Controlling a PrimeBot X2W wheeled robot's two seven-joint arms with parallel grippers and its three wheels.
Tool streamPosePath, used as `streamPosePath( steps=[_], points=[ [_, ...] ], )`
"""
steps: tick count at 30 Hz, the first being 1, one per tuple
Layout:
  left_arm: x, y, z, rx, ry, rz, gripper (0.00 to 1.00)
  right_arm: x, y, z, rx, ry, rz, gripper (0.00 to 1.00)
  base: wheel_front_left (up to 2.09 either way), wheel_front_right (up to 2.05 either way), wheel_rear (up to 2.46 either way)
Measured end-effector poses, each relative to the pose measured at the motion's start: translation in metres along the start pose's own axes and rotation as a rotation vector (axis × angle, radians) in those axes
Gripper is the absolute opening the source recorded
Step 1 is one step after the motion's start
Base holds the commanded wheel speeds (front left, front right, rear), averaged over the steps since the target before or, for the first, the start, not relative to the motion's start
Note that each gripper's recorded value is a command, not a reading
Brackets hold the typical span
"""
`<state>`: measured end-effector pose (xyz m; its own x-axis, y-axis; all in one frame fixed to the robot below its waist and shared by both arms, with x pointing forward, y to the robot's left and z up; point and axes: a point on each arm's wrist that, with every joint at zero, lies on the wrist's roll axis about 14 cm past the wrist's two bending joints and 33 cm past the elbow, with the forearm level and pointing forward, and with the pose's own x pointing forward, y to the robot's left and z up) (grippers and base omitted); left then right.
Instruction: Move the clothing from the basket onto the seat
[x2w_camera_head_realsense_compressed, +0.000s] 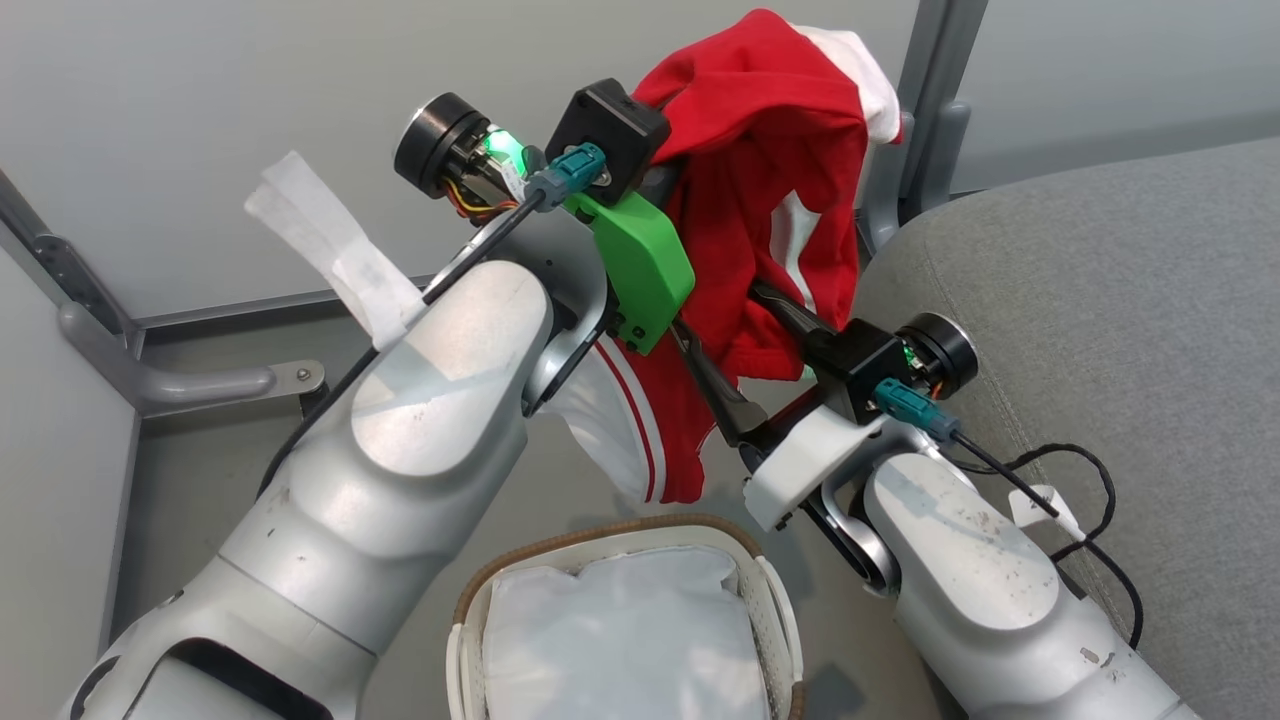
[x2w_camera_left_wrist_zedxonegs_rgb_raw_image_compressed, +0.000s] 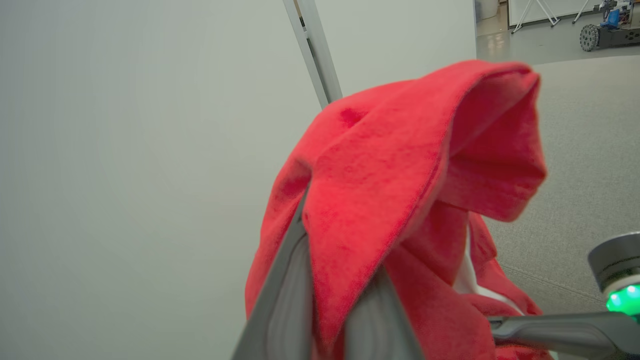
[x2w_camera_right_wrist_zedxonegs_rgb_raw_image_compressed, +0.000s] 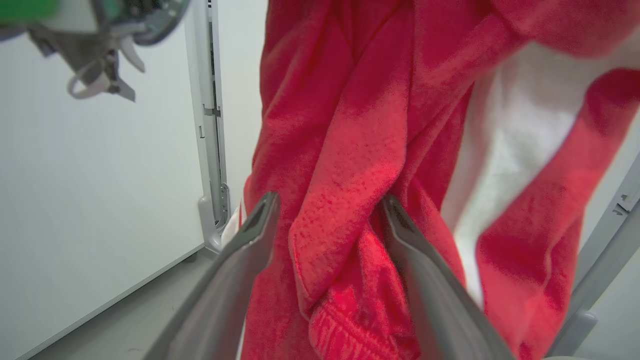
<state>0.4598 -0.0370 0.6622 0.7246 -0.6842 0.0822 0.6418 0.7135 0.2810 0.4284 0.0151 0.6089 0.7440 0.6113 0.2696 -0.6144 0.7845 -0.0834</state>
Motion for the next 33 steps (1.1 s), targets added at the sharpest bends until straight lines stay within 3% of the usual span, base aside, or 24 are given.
streamPosePath(
  steps=[24,25,26,27,29,33],
  points=[
    [-0.008,-0.033,0.010,-0.106,-0.012,-0.042,0.00,0.034,-0.004,-0.002,-0.033,0.040,0.035,1.00,0.00,0.00,0.00],
    [-0.008,-0.033,0.010,-0.110,-0.011,-0.041,0.00,0.035,-0.005,-0.001,-0.036,0.039,0.034,0.76,0.00,0.00,0.00],
    [-0.008,-0.033,0.010,-0.115,-0.012,-0.040,0.00,0.036,-0.006,0.000,-0.038,0.038,0.033,0.45,0.00,0.00,0.00],
    [-0.009,-0.032,0.011,-0.119,-0.013,-0.037,0.00,0.037,-0.007,0.000,-0.040,0.036,0.033,0.37,0.00,0.00,0.00],
    [-0.009,-0.032,0.011,-0.127,-0.012,-0.034,0.00,0.039,-0.008,0.002,-0.046,0.032,0.031,0.03,0.00,0.00,0.00],
    [-0.009,-0.028,0.007,-0.141,-0.004,-0.022,0.00,0.041,-0.009,0.002,-0.047,0.029,0.028,0.00,0.00,0.00,0.00]
  ],
)
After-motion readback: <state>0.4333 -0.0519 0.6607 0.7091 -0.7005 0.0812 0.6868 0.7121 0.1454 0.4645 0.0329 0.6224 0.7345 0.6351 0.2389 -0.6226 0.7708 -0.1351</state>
